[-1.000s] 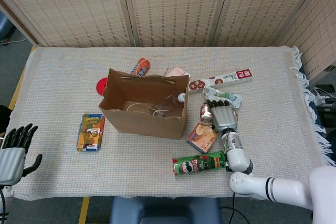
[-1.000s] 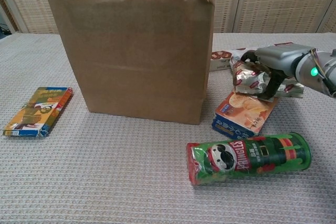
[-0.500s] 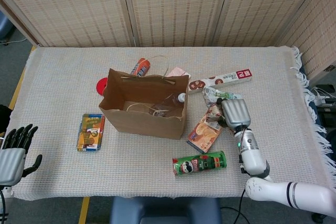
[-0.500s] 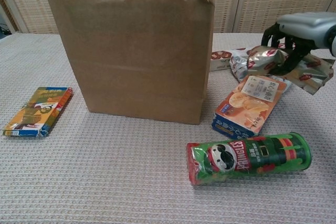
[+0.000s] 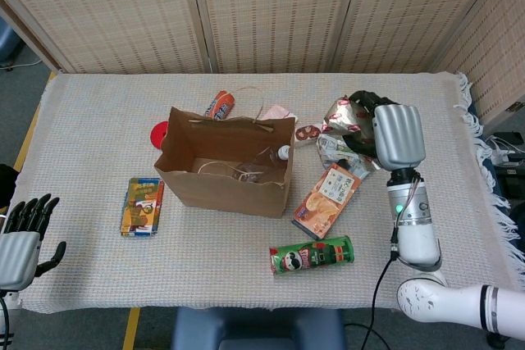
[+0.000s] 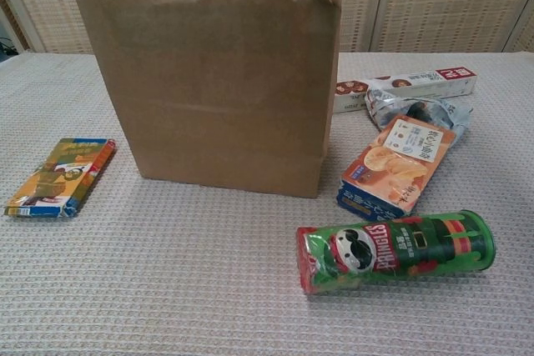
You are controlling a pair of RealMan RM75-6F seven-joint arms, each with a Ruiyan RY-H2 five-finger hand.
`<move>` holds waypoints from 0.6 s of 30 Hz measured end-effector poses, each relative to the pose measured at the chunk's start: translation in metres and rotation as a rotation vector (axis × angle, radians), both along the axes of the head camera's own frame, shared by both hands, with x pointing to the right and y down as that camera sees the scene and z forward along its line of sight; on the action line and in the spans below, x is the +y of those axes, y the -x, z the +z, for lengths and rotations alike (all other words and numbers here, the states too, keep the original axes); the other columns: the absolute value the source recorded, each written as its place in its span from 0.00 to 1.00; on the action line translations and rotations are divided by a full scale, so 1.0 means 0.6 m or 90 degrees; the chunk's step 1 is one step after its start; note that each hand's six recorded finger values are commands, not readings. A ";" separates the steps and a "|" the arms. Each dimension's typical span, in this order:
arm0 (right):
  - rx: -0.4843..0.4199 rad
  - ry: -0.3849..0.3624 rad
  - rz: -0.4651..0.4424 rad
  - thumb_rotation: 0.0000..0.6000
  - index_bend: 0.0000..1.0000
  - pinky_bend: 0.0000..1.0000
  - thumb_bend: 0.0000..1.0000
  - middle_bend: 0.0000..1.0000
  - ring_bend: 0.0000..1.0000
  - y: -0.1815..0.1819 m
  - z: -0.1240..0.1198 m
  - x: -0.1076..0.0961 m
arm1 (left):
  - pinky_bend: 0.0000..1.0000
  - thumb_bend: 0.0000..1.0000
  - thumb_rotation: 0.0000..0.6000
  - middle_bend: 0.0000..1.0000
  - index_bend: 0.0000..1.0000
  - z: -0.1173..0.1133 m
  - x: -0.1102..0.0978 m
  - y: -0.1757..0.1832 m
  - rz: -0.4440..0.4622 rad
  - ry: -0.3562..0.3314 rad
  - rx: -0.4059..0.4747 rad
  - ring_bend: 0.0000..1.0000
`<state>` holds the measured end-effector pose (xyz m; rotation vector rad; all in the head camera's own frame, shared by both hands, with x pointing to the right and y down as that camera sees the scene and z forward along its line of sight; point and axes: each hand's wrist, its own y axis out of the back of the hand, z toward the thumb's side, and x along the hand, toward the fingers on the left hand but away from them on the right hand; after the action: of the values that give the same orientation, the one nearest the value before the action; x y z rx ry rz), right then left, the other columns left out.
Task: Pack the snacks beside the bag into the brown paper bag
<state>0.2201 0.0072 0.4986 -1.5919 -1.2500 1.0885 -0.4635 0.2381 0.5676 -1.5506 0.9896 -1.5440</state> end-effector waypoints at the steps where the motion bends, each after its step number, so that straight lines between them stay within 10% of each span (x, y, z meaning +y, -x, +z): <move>1: -0.012 -0.014 -0.004 1.00 0.61 0.65 0.33 0.61 0.65 0.013 -0.011 -0.003 | 0.00 0.39 1.00 0.00 0.03 0.000 0.000 0.000 0.000 0.000 0.001 0.00; 18: 0.006 -0.066 -0.088 1.00 0.60 0.65 0.33 0.61 0.63 0.242 0.011 -0.012 | 0.00 0.39 1.00 0.00 0.05 -0.001 -0.001 0.003 -0.002 0.003 0.013 0.00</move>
<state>0.0746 -0.0003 0.5055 -1.5683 -1.1531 0.9281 -0.4651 0.2377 0.5672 -1.5705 1.0009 -1.5364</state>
